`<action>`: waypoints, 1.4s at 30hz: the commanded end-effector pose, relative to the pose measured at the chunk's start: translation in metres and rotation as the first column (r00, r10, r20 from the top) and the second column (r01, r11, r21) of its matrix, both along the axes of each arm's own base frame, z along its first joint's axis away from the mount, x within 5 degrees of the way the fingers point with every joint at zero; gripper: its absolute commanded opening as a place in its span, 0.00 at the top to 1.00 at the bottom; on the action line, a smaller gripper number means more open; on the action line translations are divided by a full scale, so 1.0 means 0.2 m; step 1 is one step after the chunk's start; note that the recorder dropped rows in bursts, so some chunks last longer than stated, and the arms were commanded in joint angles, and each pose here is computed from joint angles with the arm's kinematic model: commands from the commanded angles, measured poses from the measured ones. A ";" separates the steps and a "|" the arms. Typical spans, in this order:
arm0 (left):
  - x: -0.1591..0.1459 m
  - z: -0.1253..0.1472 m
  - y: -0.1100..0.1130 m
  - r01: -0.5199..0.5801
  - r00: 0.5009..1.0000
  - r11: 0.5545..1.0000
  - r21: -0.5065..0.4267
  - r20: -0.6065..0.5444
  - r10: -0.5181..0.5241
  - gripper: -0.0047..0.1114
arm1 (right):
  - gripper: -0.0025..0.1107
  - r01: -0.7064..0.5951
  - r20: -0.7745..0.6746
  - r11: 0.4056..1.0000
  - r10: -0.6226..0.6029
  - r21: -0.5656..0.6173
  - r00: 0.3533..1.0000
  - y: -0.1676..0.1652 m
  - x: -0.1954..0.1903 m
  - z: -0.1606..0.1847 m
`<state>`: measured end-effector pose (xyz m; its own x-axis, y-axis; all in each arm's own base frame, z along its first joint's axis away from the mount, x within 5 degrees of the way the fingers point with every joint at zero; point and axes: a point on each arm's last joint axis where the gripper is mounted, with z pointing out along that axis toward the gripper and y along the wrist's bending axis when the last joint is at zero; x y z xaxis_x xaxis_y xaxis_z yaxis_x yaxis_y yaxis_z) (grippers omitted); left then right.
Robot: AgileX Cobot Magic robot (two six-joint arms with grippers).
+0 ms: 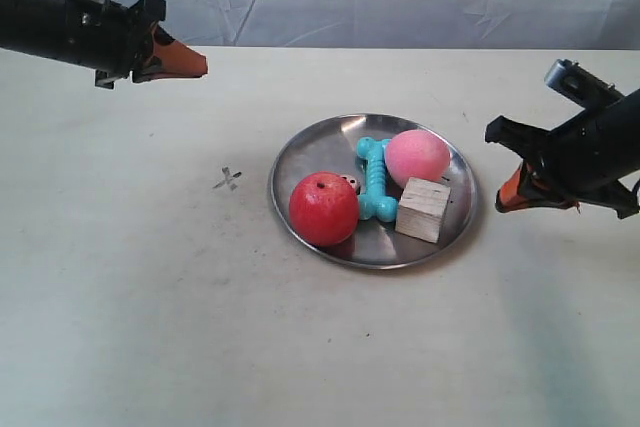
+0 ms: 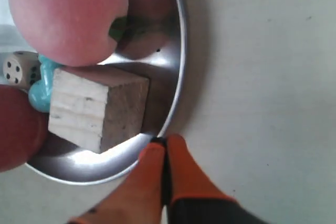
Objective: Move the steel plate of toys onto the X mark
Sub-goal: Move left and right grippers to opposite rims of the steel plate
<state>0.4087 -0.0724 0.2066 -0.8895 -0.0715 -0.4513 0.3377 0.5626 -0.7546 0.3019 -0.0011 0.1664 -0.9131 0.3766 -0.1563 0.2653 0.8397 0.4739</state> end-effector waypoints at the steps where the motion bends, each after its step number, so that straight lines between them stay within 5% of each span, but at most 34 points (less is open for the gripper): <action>1: 0.04 -0.04 -0.05 0.096 0.995 0.992 0.084 -0.034 -0.094 0.89 | 0.82 -0.039 0.032 0.999 0.039 0.012 0.999 0.00 -0.01 -0.01; 5: 0.08 -0.09 -0.12 0.157 0.986 0.971 0.182 -0.082 -0.144 0.71 | 0.59 -0.014 0.048 1.000 0.013 0.012 0.999 0.00 0.00 -0.01; 9: 0.12 -0.12 -0.21 0.190 0.981 0.959 0.209 -0.085 -0.176 0.56 | 0.56 0.030 0.082 1.000 -0.029 -0.004 0.996 -0.01 0.02 -0.01; 42: 0.13 -0.59 -0.54 0.299 0.934 0.915 0.269 -0.278 -0.224 0.55 | 0.56 0.161 0.023 0.987 -0.161 0.005 0.987 -0.04 0.11 -0.34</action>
<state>0.4401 -0.1740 0.1011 -0.9401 0.2589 -0.2217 0.3405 0.6868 -0.6422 0.3236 -0.0043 0.1037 -0.8473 0.5102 -0.1476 0.3760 0.7724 0.5119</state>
